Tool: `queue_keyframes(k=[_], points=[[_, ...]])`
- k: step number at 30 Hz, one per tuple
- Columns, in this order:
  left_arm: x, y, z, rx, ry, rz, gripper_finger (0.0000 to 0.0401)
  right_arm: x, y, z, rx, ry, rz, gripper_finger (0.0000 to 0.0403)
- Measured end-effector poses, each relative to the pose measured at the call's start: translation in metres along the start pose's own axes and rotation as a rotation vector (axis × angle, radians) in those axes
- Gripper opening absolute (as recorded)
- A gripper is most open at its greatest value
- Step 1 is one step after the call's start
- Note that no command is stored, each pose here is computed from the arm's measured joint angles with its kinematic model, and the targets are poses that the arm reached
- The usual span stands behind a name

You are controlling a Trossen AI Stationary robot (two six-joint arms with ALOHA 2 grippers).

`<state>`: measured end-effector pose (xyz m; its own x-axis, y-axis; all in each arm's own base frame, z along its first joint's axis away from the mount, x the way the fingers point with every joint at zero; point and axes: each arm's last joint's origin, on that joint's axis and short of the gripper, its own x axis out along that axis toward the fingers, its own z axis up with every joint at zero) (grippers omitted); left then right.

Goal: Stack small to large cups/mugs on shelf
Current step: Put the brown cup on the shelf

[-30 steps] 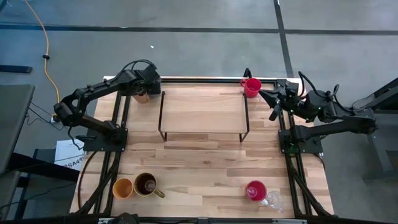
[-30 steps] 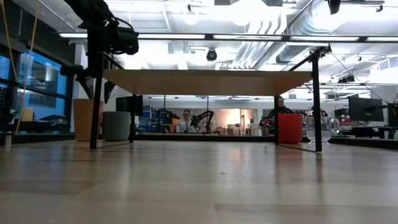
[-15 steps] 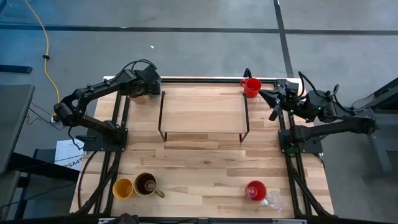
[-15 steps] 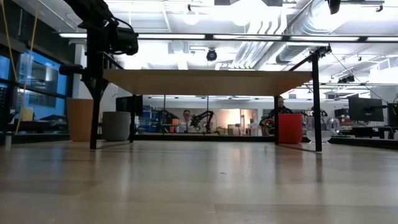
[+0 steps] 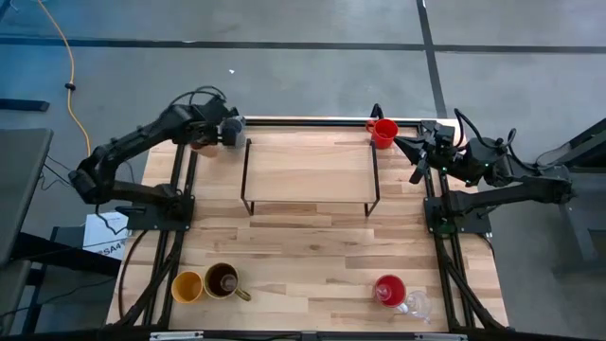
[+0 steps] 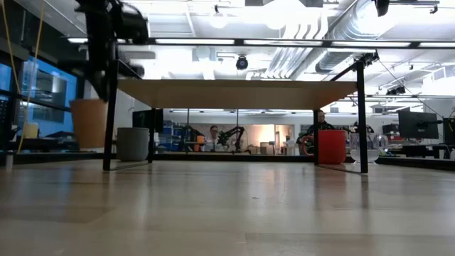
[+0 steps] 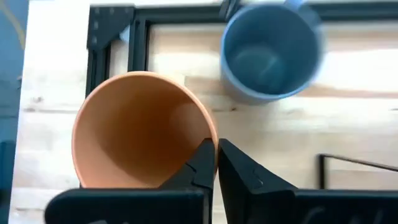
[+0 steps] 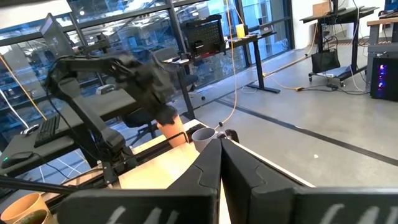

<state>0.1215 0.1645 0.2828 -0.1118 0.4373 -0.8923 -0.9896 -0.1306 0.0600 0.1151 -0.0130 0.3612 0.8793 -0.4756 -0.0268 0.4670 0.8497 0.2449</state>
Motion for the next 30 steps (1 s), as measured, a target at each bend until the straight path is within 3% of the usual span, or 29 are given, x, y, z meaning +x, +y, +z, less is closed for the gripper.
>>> queue_keyframes(k=[7, 13, 17, 20, 25, 30], points=[[-0.072, 0.008, 0.017, 0.037, -0.094, -0.232, 0.0002, 0.000, 0.000, 0.000, 0.003, -0.001, -0.001, 0.0000], [-0.148, 0.011, 0.025, 0.097, -0.282, -0.321, 0.0001, 0.000, 0.000, 0.000, 0.023, 0.000, -0.001, 0.0000], [-0.180, 0.007, 0.029, 0.130, -0.351, -0.398, 0.0000, 0.000, 0.000, 0.000, 0.025, 0.000, -0.002, 0.0000], [-0.190, -0.009, 0.029, 0.227, -0.324, -0.476, 0.0000, 0.000, 0.000, 0.000, 0.025, 0.001, -0.002, 0.0000], [-0.204, -0.059, 0.017, 0.452, -0.257, -0.604, 0.0000, 0.000, 0.000, 0.000, 0.035, 0.001, -0.003, 0.0000], [-0.211, -0.094, -0.001, 0.692, -0.184, -0.547, 0.0000, 0.000, 0.000, 0.000, 0.030, 0.001, -0.003, 0.0000]])
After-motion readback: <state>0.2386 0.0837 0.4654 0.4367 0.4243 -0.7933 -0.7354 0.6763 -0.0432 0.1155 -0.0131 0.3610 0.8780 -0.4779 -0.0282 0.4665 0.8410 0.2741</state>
